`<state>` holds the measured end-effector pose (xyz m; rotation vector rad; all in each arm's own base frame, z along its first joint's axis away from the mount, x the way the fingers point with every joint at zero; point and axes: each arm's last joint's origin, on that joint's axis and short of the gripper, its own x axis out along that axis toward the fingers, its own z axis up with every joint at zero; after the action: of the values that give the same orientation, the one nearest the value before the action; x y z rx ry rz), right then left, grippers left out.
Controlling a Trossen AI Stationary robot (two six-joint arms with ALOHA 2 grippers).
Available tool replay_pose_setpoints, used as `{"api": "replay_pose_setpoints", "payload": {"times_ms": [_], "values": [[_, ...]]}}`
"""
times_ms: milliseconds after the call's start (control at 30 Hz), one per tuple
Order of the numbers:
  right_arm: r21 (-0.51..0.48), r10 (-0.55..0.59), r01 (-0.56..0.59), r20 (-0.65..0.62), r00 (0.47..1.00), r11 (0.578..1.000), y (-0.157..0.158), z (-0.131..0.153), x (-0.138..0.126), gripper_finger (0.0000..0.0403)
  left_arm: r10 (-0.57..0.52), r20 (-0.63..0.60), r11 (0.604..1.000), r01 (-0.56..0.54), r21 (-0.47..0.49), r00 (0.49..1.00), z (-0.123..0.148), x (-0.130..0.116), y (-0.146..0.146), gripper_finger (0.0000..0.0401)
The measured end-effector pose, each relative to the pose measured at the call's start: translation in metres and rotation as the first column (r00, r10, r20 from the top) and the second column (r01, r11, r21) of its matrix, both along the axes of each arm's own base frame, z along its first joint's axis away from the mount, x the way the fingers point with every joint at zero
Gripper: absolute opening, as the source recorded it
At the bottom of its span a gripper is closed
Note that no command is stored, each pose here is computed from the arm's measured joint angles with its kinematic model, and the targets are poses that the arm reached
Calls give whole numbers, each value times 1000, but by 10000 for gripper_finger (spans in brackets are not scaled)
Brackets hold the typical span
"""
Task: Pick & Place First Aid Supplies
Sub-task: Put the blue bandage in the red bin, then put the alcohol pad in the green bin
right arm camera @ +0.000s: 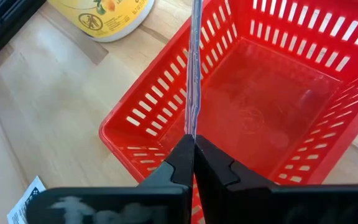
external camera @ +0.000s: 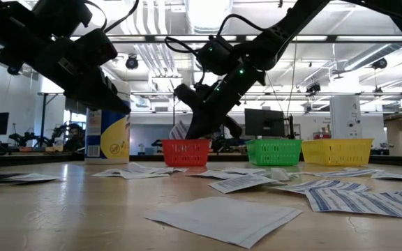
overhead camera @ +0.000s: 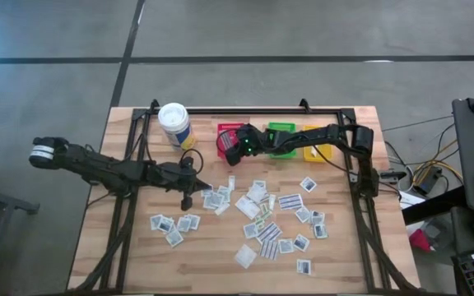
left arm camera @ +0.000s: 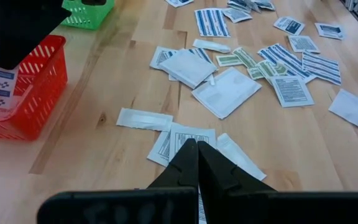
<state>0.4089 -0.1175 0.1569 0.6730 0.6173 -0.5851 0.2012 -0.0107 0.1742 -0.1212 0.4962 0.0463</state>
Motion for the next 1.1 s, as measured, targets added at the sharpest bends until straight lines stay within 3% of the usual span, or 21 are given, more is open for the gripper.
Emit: {"api": "replay_pose_setpoints", "payload": {"times_ms": [367, 700, 900, 1100], "values": [[-1, -3, 3, 1, 1000, 1000, -2, 3, 1, 12, 1, 0, 1000, -1, 0, 1000, 0, 0, 0, 0], [3, -6, 6, -15, 1000, 1000, -2, 5, -2, 86, 3, 0, 1000, -3, -2, 1000, 0, 0, 0, 0], [-34, 45, -44, 33, 998, 998, 0, 33, -8, 112, 13, 0, 1000, -13, -22, 1000, 0, 0, 0, 0], [-58, 108, -108, -4, 994, 992, 19, 60, -19, 116, 27, -2, 997, -27, -71, 1000, 0, 0, -2, 0]]}}
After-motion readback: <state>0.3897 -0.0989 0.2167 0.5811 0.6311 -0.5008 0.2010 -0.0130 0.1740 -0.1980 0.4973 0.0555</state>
